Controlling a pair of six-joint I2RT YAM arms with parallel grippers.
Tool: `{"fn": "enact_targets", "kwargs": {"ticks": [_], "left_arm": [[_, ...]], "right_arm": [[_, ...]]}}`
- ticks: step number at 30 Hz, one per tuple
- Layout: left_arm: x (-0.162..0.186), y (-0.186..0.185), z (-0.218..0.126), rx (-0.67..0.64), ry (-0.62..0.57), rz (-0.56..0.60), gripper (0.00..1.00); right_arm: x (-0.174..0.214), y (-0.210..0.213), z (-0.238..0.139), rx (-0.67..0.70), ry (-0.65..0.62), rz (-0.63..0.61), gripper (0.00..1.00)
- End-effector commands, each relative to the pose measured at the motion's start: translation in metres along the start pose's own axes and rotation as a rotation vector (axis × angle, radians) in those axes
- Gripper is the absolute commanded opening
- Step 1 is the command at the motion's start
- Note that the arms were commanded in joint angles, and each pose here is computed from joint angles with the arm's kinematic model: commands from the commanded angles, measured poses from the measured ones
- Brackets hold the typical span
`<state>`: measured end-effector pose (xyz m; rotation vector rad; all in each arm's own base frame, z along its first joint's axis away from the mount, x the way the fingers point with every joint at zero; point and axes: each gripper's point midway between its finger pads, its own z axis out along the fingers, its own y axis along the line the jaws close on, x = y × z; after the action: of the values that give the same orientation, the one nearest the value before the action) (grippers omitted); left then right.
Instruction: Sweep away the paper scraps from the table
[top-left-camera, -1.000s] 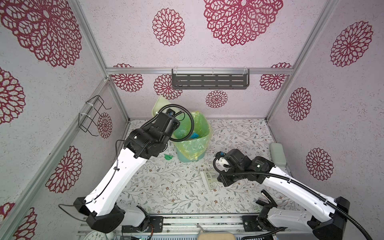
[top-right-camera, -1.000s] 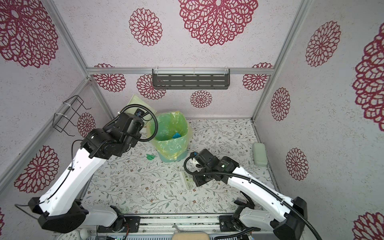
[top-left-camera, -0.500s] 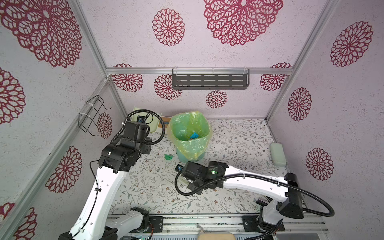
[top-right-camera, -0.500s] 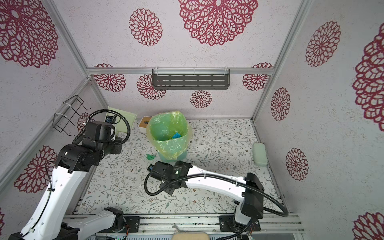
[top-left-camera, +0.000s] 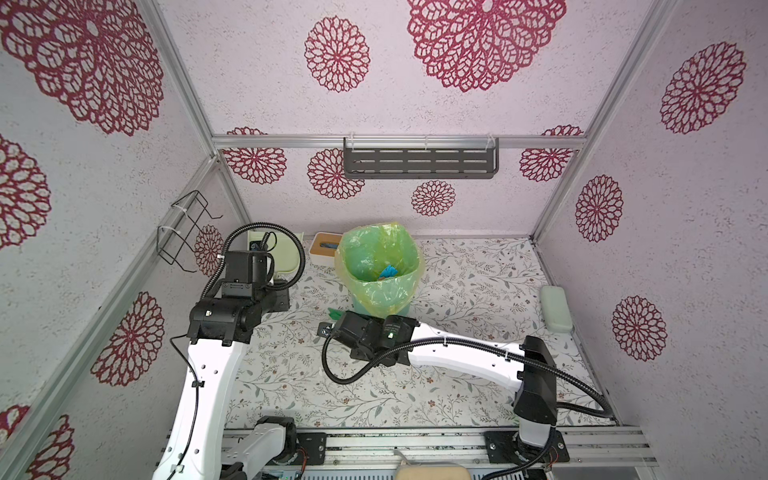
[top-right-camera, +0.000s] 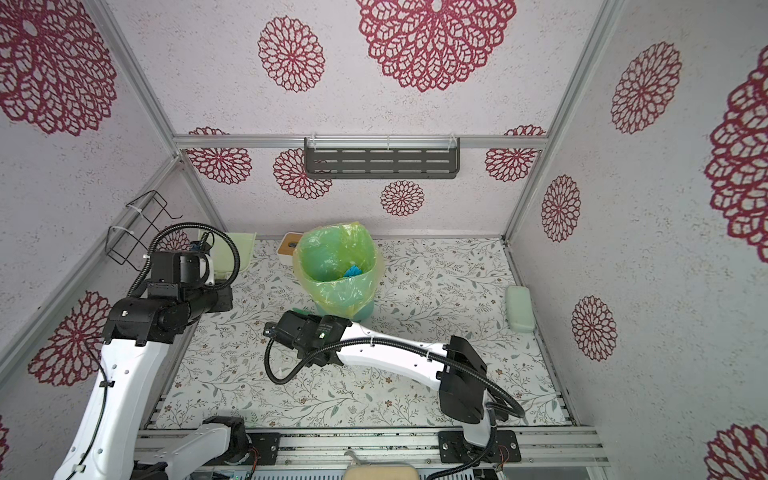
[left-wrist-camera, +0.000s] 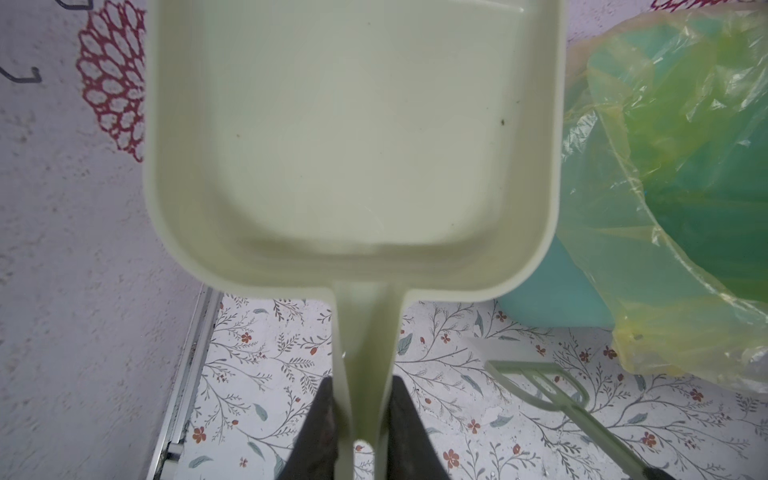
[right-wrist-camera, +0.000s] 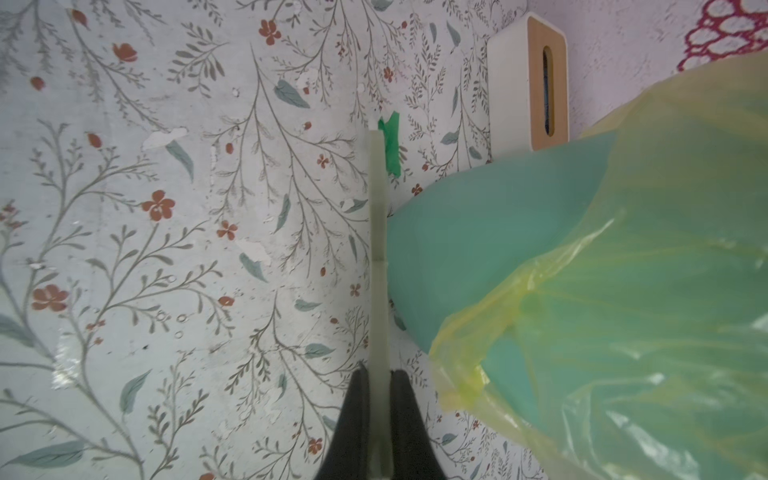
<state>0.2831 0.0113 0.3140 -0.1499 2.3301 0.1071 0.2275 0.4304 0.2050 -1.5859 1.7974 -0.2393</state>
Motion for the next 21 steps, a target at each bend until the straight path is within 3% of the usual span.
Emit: {"fn": "enact_targets", "kwargs": {"ticks": [1,10,21], "left_arm": [[-0.005,-0.004,-0.002,0.043,-0.033,-0.027,0.06],[-0.007,-0.004,-0.002,0.062,-0.033,-0.041,0.07],[-0.012,-0.015,0.007,0.115,-0.005,-0.025,0.07]], "right_arm": [[-0.028,-0.036,0.003,0.107,-0.070,-0.042,0.00],[-0.070,-0.032,0.047,0.136,-0.126,-0.118,0.00],[-0.078,-0.017,0.103,0.210,-0.092,-0.256,0.00]]}}
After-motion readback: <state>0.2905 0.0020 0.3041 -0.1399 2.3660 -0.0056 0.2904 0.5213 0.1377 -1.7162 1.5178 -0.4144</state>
